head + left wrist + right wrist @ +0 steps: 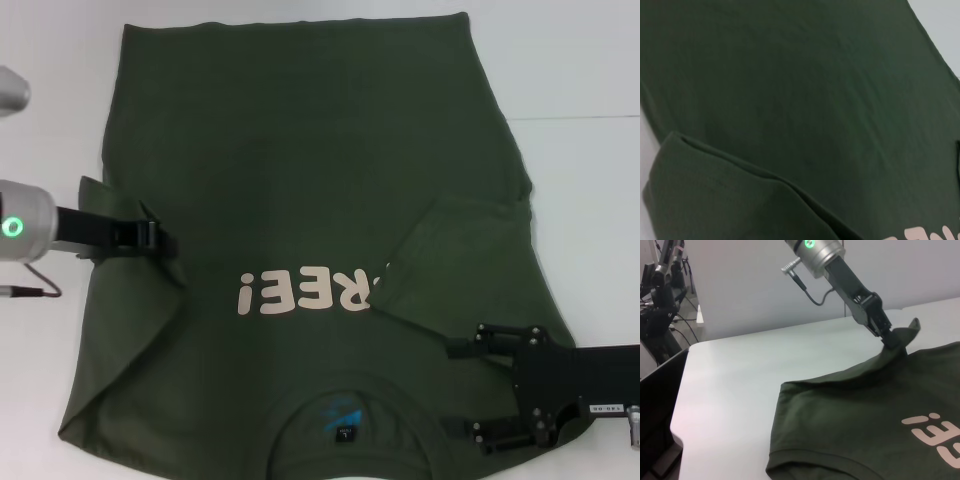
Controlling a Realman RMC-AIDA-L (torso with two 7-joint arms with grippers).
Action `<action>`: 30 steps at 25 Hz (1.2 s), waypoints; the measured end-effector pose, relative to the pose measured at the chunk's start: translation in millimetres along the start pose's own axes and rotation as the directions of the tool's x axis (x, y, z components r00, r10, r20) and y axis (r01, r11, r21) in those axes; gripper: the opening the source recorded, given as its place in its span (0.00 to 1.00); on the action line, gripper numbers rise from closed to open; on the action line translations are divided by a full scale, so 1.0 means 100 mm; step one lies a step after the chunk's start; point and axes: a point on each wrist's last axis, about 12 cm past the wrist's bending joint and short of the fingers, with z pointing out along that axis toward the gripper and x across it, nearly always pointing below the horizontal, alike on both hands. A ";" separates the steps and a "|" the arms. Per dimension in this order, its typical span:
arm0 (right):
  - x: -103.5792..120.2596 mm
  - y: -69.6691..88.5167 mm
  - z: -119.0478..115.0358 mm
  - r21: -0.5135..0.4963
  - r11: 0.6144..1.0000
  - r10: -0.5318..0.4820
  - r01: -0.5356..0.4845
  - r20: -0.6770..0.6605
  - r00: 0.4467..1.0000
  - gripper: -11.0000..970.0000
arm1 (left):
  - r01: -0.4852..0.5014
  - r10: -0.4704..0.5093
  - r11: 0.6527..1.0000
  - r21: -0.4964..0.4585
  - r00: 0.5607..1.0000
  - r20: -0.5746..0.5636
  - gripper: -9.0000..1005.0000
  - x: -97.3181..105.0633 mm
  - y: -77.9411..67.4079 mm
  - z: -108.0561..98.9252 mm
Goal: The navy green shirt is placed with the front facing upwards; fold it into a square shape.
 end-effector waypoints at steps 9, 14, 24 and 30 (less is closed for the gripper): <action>0.02 0.01 0.01 -0.004 1.000 0.005 -0.005 0.002 1.000 0.95 | 0.003 -0.003 1.000 0.006 1.000 -0.001 0.06 -0.05 -0.05 0.20; 0.01 0.01 0.02 -0.005 1.000 0.001 -0.001 0.002 1.000 0.95 | -0.001 0.001 1.000 0.005 1.000 -0.009 0.06 -0.05 -0.06 0.26; 0.02 0.01 0.02 0.000 1.000 0.004 -0.004 -0.001 1.000 0.95 | -0.049 0.049 0.999 0.005 0.998 -0.048 0.06 -0.02 -0.15 0.38; 0.02 0.01 0.02 0.000 1.000 0.006 -0.006 -0.001 1.000 0.95 | -0.004 0.004 1.000 0.003 0.999 -0.049 0.06 0.01 -0.13 0.47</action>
